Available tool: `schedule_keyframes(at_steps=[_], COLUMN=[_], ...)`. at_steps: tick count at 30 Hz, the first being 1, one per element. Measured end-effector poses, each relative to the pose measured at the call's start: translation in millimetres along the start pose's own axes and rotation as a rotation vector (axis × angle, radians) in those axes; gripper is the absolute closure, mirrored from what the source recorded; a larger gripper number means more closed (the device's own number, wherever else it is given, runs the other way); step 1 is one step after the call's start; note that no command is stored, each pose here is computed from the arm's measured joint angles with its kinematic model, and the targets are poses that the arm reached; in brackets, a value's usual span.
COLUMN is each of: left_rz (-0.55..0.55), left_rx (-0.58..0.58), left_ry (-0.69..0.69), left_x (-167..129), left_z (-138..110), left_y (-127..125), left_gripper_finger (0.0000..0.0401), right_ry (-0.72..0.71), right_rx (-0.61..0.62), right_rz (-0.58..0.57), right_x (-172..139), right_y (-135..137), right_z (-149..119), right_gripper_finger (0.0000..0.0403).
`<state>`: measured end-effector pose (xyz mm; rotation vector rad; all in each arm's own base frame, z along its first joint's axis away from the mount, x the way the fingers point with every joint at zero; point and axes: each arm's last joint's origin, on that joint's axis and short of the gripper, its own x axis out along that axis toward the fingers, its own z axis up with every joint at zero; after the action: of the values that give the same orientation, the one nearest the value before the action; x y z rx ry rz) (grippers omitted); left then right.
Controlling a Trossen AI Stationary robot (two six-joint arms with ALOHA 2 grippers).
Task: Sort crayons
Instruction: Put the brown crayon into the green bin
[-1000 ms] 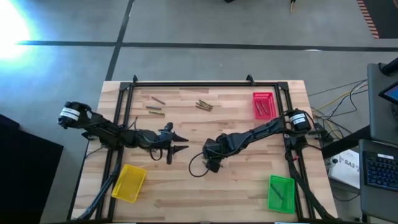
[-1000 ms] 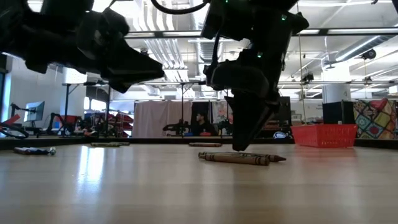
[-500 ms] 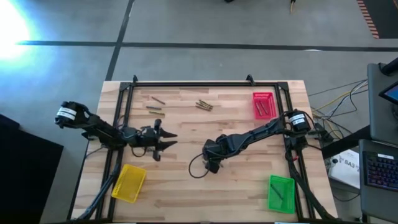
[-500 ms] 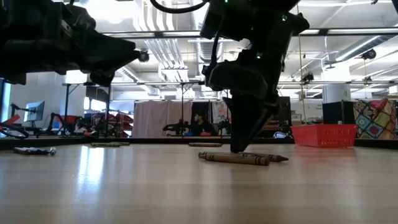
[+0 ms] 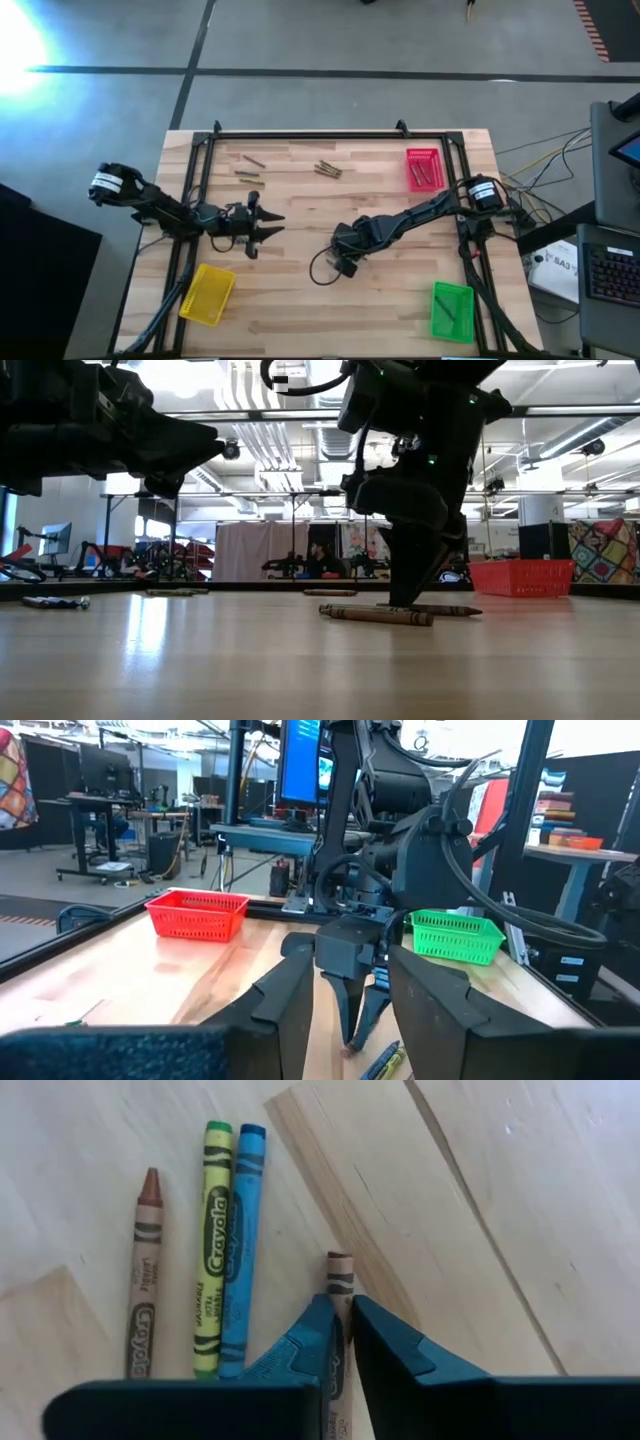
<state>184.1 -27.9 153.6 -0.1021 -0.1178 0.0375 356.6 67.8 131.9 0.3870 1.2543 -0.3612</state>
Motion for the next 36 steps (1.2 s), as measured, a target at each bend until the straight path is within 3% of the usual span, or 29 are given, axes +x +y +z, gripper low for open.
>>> schedule_keyframes(at_steps=[6,12,24,31,36], left_rz=[0.001,0.001,0.000,-0.001,-0.003], left_rx=[0.014,0.016,0.015,0.014,0.008], left_ry=[0.005,0.010,0.008,0.002,-0.026], left_x=[0,0,0,1,8], left_z=[-1,-1,-1,0,5], left_y=[0,0,0,0,-2], left_gripper_finger=[0.0286,0.0286,0.0286,0.0286,0.0286], right_ry=[0.031,0.017,0.058,0.147,0.171], right_rx=[-0.026,0.060,0.300,0.371,0.454], right_rz=[-0.003,0.009,0.180,0.114,0.036], right_x=[-25,-76,-158,-179,-178], right_y=[-5,-4,35,42,46], right_z=[-6,-26,-124,-188,-219], right_gripper_finger=[0.0392,0.0392,0.0393,0.0393,0.0393])
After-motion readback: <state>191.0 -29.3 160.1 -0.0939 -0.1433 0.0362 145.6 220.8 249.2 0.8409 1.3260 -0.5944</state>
